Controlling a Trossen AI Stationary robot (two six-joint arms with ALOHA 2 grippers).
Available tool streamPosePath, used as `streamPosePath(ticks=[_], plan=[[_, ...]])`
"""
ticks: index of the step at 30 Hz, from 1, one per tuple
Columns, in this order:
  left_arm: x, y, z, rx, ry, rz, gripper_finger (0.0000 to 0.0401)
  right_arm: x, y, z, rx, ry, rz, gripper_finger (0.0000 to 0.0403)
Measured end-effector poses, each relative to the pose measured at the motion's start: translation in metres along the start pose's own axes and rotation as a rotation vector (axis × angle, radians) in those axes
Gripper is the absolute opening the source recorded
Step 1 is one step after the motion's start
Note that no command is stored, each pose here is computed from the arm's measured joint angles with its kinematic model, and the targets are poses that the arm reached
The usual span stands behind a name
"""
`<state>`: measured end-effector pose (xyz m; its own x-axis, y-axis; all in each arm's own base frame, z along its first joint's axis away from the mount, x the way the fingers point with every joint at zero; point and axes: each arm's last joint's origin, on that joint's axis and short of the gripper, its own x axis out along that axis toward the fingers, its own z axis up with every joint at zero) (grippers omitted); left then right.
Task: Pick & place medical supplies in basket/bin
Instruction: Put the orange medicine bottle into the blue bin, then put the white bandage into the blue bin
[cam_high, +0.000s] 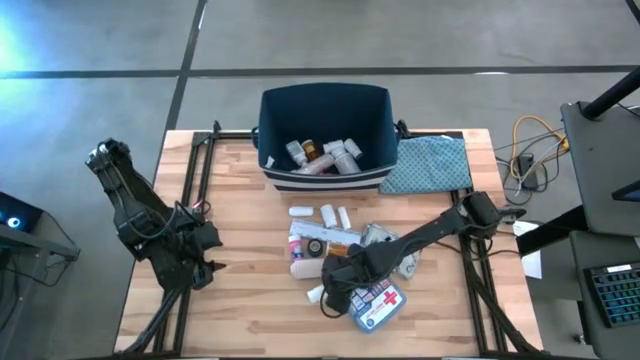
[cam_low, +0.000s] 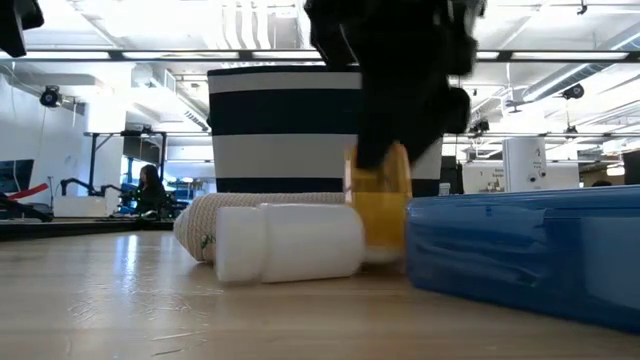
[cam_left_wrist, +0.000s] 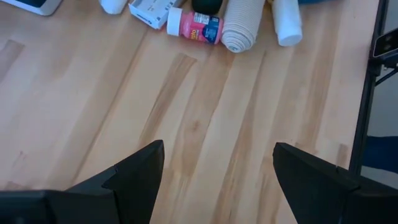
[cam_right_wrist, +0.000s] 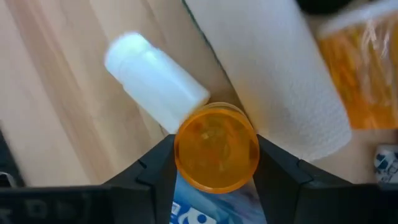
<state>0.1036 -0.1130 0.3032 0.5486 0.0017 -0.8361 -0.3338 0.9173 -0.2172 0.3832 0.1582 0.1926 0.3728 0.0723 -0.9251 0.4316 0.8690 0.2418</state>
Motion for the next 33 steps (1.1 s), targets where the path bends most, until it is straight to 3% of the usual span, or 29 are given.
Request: streamPosePath(ticks=[4,7,11,15,20,24,27,29,33], plan=[[0.0,0.0,0.0,0.016,0.0,0.0,0.0279,-0.033,0.008,0.02,0.018,-0.075,0.067,0.0157],[0.0,0.0,0.0,0.019,-0.002,0.0,0.0279,-0.076,0.011,0.041,0.031,-0.218,0.078,0.0157],[0.0,0.0,0.001,0.018,-0.019,0.006,0.0279,-0.151,-0.001,0.075,0.081,-0.516,-0.02,0.0157],[0.0,0.0,0.001,0.015,-0.041,0.01,0.0279,-0.215,-0.036,0.111,0.161,-0.765,-0.18,0.0159],[0.0,0.0,0.004,-0.022,-0.11,0.031,0.0279,-0.247,-0.108,0.152,0.27,-0.769,-0.304,0.0181],[0.0,0.001,0.005,-0.082,-0.157,0.046,0.0279,-0.255,-0.156,0.168,0.349,-0.703,-0.266,0.0237],[0.004,0.003,0.009,-0.133,-0.166,0.067,0.0279,-0.258,-0.177,0.173,0.378,-0.671,-0.248,0.0288],[0.008,0.006,0.012,-0.181,-0.173,0.091,0.0279,-0.262,-0.184,0.175,0.345,-0.676,-0.278,0.0321],[0.023,0.009,0.025,-0.242,-0.216,0.095,0.0279,-0.275,-0.186,0.173,0.137,-0.703,-0.371,0.0367]])
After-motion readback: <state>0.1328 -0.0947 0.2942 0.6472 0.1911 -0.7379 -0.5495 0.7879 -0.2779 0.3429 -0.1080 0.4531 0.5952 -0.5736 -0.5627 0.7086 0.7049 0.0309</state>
